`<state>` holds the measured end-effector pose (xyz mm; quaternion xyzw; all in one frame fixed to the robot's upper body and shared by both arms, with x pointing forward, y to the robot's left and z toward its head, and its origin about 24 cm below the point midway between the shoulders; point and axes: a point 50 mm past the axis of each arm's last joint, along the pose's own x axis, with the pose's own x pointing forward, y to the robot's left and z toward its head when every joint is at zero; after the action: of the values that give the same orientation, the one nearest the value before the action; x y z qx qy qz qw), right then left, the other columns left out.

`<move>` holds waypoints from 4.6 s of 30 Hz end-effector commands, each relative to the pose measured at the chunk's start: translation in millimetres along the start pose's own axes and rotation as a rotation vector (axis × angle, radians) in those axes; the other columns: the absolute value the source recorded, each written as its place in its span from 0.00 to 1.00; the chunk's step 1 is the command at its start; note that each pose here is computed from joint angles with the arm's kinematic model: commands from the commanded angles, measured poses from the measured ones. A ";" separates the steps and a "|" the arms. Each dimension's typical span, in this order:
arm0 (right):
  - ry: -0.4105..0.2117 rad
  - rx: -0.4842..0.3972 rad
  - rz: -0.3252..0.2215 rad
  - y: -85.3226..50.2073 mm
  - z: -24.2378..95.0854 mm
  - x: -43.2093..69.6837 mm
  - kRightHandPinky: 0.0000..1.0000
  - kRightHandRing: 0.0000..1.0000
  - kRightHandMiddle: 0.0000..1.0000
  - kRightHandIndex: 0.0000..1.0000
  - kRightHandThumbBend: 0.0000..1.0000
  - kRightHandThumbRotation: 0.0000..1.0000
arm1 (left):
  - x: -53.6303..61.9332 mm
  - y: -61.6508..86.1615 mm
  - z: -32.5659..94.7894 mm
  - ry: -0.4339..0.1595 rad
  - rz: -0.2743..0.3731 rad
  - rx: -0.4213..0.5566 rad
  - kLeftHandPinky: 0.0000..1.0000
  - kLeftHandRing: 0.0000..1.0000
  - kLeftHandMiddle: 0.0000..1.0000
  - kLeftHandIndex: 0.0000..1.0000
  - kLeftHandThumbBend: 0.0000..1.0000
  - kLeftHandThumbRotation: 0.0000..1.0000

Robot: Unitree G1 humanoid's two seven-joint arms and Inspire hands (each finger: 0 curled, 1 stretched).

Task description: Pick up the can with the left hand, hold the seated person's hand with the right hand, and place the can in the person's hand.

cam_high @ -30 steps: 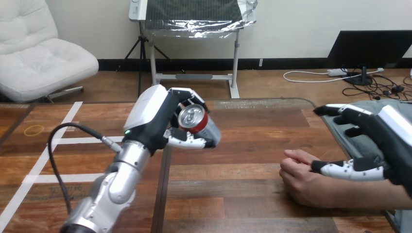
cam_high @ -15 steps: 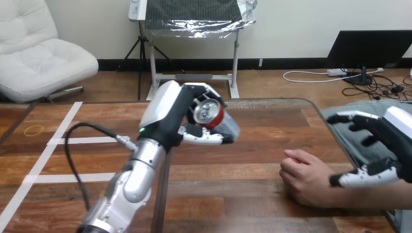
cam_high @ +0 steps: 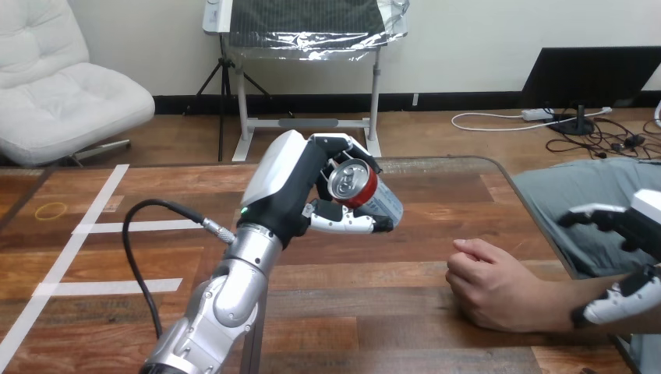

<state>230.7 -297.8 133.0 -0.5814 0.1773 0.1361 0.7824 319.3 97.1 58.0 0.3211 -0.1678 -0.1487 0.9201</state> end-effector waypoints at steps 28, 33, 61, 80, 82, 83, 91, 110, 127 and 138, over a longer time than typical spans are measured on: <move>0.074 -0.172 0.078 -18.9 -5.8 26.6 0.93 0.96 0.95 0.91 0.83 0.04 | 39.5 13.8 9.4 -0.033 -0.004 0.097 0.32 0.36 0.43 0.49 0.61 0.00; 0.070 -0.191 0.086 -17.6 -4.5 29.5 0.93 0.96 0.95 0.91 0.83 0.04 | 45.6 13.7 10.9 -0.030 -0.020 0.112 0.32 0.37 0.44 0.49 0.60 0.00; 0.037 -0.240 0.107 -10.9 3.1 40.7 0.95 0.96 0.95 0.90 0.81 0.09 | 70.3 13.6 22.5 -0.024 -0.066 0.171 0.33 0.37 0.44 0.49 0.63 0.00; 0.011 -0.258 0.115 -5.5 8.1 45.9 0.95 0.96 0.94 0.89 0.80 0.10 | 84.6 12.3 37.0 -0.027 -0.071 0.147 0.35 0.38 0.45 0.49 0.62 0.00; 0.010 -0.259 0.118 -5.2 8.5 46.1 0.95 0.96 0.94 0.89 0.80 0.10 | 85.5 12.1 38.1 -0.028 -0.072 0.145 0.36 0.39 0.45 0.49 0.62 0.00; 0.010 -0.260 0.120 -5.1 8.7 46.3 0.95 0.96 0.95 0.89 0.80 0.10 | 86.5 11.9 39.3 -0.029 -0.073 0.147 0.36 0.39 0.45 0.49 0.62 0.00; 0.010 -0.258 0.125 -4.9 10.8 47.2 0.95 0.96 0.95 0.89 0.79 0.10 | 91.1 10.8 45.7 -0.039 -0.079 0.150 0.38 0.41 0.47 0.50 0.62 0.00; -0.008 -0.258 0.131 -3.4 14.7 50.3 0.93 0.95 0.95 0.89 0.78 0.09 | 99.7 8.3 59.5 -0.059 -0.081 0.110 0.36 0.40 0.47 0.50 0.62 0.00; -0.018 -0.287 0.124 -0.8 17.1 55.1 0.90 0.93 0.93 0.88 0.79 0.09 | 104.0 4.9 69.1 -0.085 -0.077 0.123 0.39 0.43 0.48 0.49 0.65 0.00; -0.016 -0.318 0.135 1.9 20.1 59.0 0.90 0.93 0.93 0.88 0.78 0.12 | 104.4 2.4 71.8 -0.094 -0.074 0.121 0.38 0.42 0.48 0.48 0.66 0.00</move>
<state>267.3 -289.2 92.2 -0.6685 0.2344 0.2414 0.6632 373.0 33.4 87.5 0.3801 -0.1317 -0.2067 0.8919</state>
